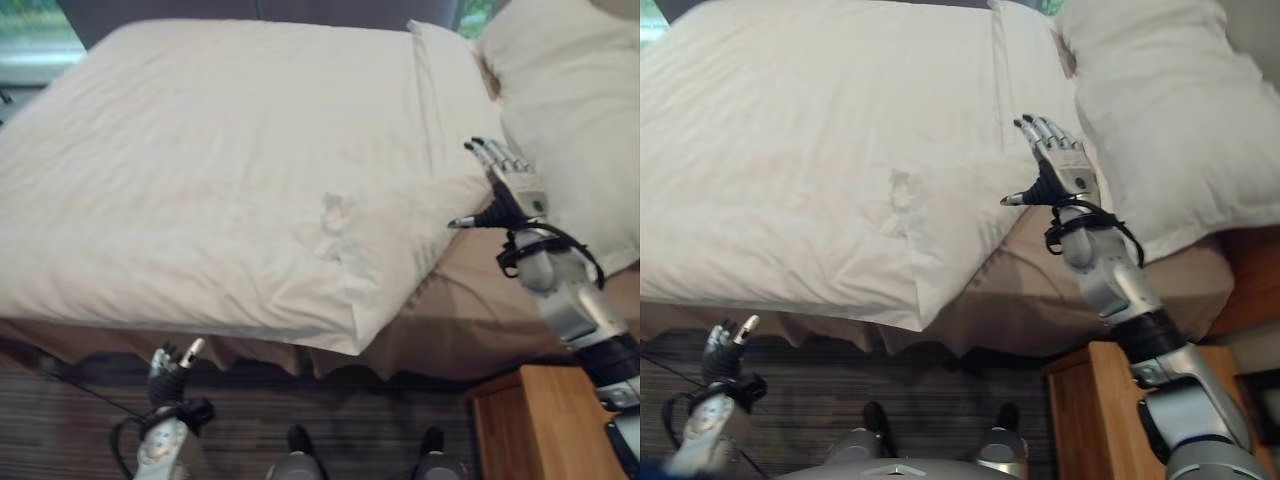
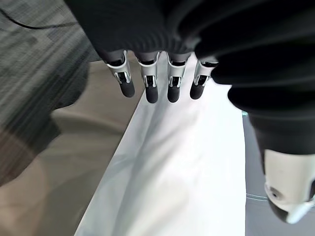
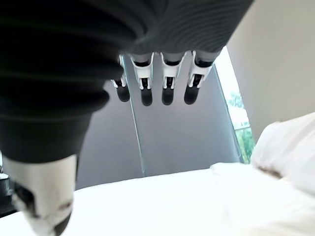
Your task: Making the bed.
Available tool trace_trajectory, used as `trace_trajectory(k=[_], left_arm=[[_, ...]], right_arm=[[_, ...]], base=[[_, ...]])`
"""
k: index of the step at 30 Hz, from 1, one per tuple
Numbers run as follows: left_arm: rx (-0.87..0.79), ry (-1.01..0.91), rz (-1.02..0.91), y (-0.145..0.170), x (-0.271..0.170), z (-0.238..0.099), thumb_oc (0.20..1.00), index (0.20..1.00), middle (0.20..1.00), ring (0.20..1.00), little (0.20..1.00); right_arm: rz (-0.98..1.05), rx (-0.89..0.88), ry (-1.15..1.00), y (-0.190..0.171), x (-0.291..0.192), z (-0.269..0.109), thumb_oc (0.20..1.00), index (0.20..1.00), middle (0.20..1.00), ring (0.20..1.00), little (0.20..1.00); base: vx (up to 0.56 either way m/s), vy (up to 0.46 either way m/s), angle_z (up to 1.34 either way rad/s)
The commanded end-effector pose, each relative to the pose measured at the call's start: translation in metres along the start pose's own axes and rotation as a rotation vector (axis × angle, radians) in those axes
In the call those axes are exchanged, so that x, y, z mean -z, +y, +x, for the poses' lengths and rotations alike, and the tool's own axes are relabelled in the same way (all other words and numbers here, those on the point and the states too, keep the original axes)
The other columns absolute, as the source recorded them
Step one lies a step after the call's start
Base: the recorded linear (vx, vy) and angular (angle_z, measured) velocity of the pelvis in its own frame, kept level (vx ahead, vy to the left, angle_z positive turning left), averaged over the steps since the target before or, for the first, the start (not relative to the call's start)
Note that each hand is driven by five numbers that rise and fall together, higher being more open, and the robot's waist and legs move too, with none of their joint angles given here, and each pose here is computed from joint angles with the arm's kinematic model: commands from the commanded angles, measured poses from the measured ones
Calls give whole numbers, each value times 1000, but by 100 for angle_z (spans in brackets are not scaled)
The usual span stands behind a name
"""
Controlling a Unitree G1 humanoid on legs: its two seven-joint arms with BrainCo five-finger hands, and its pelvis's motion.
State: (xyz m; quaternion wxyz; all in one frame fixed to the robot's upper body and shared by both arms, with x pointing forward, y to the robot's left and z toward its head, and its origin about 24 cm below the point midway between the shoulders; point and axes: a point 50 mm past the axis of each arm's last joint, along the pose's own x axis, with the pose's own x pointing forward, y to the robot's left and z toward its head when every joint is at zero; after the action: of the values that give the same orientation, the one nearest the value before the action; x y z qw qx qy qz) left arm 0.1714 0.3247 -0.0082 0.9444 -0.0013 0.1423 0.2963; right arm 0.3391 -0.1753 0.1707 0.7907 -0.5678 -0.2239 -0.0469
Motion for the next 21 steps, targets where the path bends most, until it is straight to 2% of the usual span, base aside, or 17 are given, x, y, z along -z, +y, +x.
trace_trajectory(k=[1, 6, 7, 12, 18, 21], left_arm=[[15, -198, 21, -4, -45, 14, 1000, 1000, 1000, 1000, 1000], [45, -244, -14, -10, -60, 26, 1000, 1000, 1000, 1000, 1000], [58, -284, -20, -13, -75, 34, 1000, 1000, 1000, 1000, 1000], [58, -292, -6, -9, -78, 37, 1000, 1000, 1000, 1000, 1000], [46, -279, -35, -3, -74, 38, 1000, 1000, 1000, 1000, 1000], [51, -307, -56, -7, -81, 40, 1000, 1000, 1000, 1000, 1000]], right_arm=[[-123, 159, -40, -35, -9, 41, 1000, 1000, 1000, 1000, 1000], [-159, 75, 119, -18, 21, 55, 1000, 1000, 1000, 1000, 1000], [-198, 72, 164, -27, 33, 61, 1000, 1000, 1000, 1000, 1000], [-286, 38, 244, -42, 46, 75, 1000, 1000, 1000, 1000, 1000], [-310, 23, 284, -49, 54, 79, 1000, 1000, 1000, 1000, 1000], [-286, -36, 323, -32, 62, 70, 1000, 1000, 1000, 1000, 1000]], base=[[26, 22, 39], [83, -61, 73], [88, -102, 86], [120, -98, 99], [62, -91, -8], [2, -77, -14]])
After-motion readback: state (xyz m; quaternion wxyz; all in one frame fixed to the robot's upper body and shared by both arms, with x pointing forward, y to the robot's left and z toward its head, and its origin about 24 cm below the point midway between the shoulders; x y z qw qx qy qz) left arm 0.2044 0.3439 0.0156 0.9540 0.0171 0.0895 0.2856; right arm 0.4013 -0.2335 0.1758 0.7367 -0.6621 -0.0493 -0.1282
